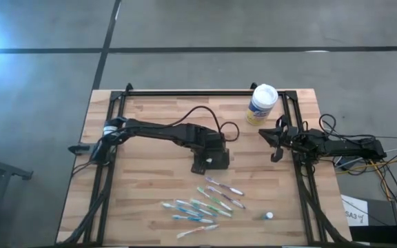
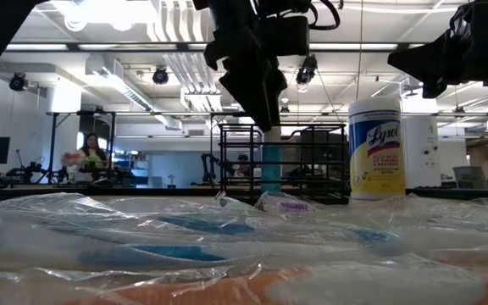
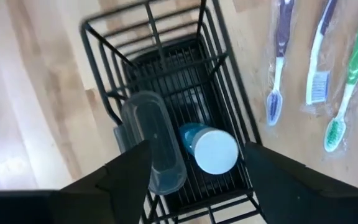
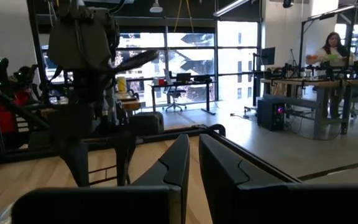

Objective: Pick & Place toothbrushing station
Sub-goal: Put the blue mouthwash into the mesh organizer

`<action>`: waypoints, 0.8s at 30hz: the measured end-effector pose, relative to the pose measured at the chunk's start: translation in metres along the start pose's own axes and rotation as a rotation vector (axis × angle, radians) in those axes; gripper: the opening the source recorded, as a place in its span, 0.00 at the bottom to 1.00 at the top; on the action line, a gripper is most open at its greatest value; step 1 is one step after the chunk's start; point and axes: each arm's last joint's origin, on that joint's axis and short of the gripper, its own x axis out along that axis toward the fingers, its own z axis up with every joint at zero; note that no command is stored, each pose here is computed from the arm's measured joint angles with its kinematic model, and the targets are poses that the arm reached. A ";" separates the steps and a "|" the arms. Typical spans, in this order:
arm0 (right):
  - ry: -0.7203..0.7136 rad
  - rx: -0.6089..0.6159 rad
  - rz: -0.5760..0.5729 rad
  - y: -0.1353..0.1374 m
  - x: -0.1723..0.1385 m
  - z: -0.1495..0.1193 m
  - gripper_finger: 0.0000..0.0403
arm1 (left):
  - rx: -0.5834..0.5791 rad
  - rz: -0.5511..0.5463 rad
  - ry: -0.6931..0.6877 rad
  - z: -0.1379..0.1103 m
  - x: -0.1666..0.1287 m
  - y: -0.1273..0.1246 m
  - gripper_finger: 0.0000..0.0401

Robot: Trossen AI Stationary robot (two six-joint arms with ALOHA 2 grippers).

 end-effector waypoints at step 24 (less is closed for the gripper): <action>0.009 -0.002 -0.001 0.000 0.000 -0.001 0.09 | -0.261 0.128 -0.433 -0.122 -0.249 -0.034 0.26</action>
